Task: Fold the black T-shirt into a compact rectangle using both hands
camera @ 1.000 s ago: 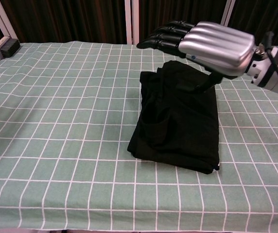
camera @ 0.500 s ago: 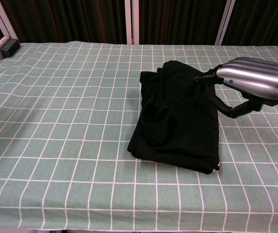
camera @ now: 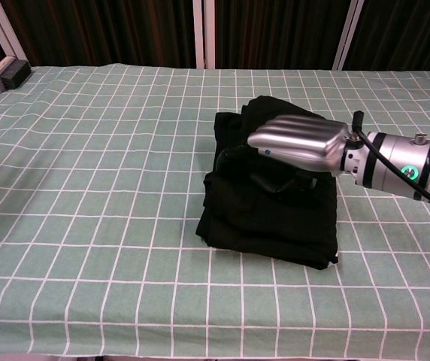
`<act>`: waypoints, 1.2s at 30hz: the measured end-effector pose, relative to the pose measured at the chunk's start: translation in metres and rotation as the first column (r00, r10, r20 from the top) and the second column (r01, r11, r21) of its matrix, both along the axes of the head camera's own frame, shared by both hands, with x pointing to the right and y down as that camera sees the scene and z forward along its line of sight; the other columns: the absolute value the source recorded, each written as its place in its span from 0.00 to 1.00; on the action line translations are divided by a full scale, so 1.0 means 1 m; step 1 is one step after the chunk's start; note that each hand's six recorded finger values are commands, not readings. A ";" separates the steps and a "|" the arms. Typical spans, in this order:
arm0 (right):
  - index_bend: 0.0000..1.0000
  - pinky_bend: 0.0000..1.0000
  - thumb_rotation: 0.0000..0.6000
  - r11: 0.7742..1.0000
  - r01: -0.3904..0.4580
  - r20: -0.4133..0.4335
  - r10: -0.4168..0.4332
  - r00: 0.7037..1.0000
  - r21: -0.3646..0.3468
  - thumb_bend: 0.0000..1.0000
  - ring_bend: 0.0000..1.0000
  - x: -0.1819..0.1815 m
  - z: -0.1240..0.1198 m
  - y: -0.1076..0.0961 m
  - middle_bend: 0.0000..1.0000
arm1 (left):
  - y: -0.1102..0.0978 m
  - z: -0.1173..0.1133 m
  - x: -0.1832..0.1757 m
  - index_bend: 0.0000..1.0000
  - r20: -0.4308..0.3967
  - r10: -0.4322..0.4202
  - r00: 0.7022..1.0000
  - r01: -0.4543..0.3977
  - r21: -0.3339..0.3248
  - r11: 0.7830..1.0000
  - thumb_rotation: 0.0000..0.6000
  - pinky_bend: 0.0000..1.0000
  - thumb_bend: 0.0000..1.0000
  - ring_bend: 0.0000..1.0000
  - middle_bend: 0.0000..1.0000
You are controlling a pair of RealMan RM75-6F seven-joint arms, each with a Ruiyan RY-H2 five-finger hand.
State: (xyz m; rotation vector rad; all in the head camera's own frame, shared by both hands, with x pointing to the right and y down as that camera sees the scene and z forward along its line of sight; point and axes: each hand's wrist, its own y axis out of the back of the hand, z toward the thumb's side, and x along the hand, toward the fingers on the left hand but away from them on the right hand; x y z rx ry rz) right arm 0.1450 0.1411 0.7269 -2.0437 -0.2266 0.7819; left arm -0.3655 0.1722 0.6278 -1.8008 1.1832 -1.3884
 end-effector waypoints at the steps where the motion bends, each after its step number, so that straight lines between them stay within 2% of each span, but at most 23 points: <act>1: 0.30 0.29 1.00 1.000 0.005 0.002 -0.005 1.000 0.001 0.68 0.29 -0.004 0.000 -0.001 0.31 | 0.000 0.000 0.000 0.14 -0.001 -0.001 1.000 0.001 0.000 1.000 1.00 0.18 0.00 0.06 0.10; 11: 0.30 0.27 1.00 1.000 0.016 -0.009 -0.016 1.000 0.022 0.64 0.27 -0.040 0.018 -0.011 0.31 | 0.003 0.006 -0.001 0.14 -0.008 -0.001 1.000 0.001 -0.017 1.000 1.00 0.18 0.00 0.06 0.10; 14: 0.29 0.27 1.00 0.999 -0.008 0.015 0.007 1.000 0.034 0.63 0.27 -0.047 0.019 -0.015 0.30 | 0.003 0.005 -0.002 0.14 -0.010 -0.004 1.000 0.004 -0.012 1.000 1.00 0.18 0.00 0.06 0.10; 16: 0.29 0.27 1.00 0.998 -0.032 0.050 0.029 0.998 0.048 0.63 0.27 -0.045 0.012 -0.019 0.30 | 0.003 0.003 -0.004 0.14 -0.008 -0.009 1.000 0.008 -0.002 1.000 1.00 0.18 0.00 0.06 0.10; 21: 0.29 0.27 1.00 0.987 -0.122 0.131 0.108 0.985 0.102 0.63 0.27 -0.013 -0.021 -0.035 0.30 | 0.003 -0.002 -0.008 0.14 -0.004 -0.015 1.000 0.015 0.018 1.000 1.00 0.18 0.00 0.06 0.10; 26: 0.29 0.27 1.00 0.969 -0.217 0.102 0.205 0.973 0.118 0.63 0.27 0.036 -0.035 -0.045 0.30 | 0.003 -0.002 -0.005 0.14 -0.009 -0.012 1.000 0.013 0.023 1.000 1.00 0.18 0.00 0.06 0.10; 31: 0.29 0.27 1.00 0.957 -0.277 0.047 0.274 0.961 0.087 0.65 0.27 0.057 -0.020 -0.050 0.30 | 0.004 -0.001 -0.001 0.14 -0.010 -0.001 1.000 0.001 0.016 1.000 1.00 0.18 0.00 0.06 0.10; 36: 0.29 0.27 1.00 0.950 -0.311 -0.025 0.312 0.950 0.041 0.65 0.27 0.063 0.012 -0.053 0.30 | 0.004 -0.002 0.000 0.14 -0.001 0.000 1.000 0.000 0.015 1.000 1.00 0.18 0.00 0.06 0.10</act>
